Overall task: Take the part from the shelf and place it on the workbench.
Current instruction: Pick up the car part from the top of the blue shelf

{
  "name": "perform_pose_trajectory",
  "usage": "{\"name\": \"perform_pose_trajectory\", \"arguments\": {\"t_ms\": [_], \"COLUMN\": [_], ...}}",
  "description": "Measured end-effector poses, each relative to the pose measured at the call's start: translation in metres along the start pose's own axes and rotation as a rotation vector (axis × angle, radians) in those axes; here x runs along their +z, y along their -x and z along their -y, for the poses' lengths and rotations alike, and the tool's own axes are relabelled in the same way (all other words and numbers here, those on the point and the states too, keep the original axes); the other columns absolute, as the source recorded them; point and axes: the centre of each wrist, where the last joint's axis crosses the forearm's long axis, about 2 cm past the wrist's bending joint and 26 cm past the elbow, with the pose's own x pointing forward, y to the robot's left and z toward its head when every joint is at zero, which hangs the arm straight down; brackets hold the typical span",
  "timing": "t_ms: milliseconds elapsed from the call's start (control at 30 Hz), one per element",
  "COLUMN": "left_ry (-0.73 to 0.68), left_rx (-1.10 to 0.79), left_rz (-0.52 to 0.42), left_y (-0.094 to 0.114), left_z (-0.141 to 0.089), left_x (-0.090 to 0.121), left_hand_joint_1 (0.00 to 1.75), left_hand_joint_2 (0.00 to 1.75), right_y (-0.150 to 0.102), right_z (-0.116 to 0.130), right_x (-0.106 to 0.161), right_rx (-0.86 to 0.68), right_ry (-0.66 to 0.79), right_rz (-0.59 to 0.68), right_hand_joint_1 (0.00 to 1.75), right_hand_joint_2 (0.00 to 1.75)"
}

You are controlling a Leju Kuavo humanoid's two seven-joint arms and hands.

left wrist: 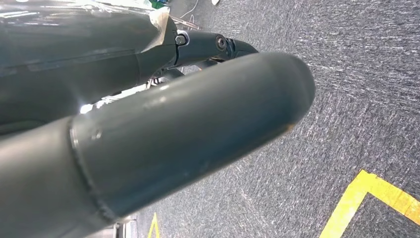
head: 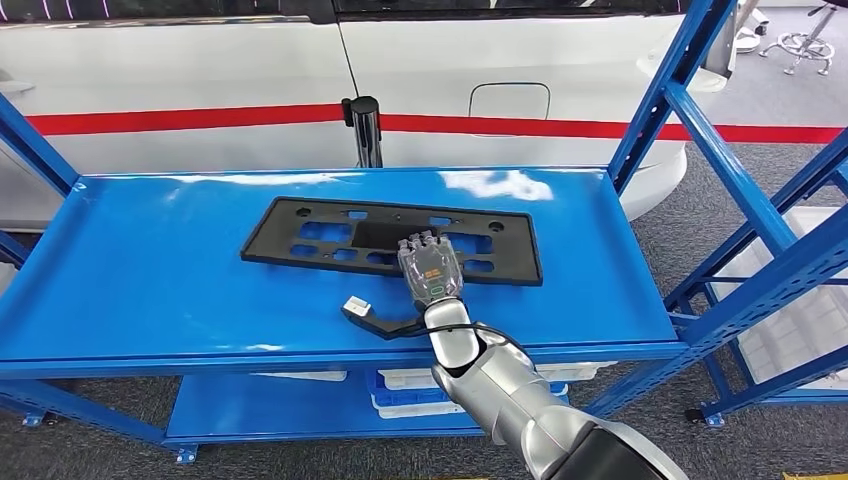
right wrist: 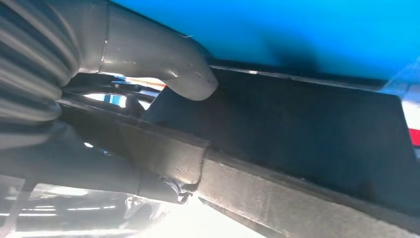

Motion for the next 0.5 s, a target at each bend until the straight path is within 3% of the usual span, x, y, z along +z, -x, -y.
{"name": "perform_pose_trajectory", "arguments": {"t_ms": [500], "left_ry": [-0.007], "left_rx": [0.0], "left_rz": [0.001], "left_y": [0.0], "left_z": [-0.0001], "left_x": [0.0], "left_hand_joint_1": [0.0], "left_hand_joint_2": [0.0], "right_y": [0.0027], "right_z": [-0.0007], "right_x": [-0.0002], "right_rx": [-0.019], "right_ry": [0.033], "right_rz": [0.02], "right_hand_joint_1": [1.75], "right_hand_joint_2": [1.75]}}
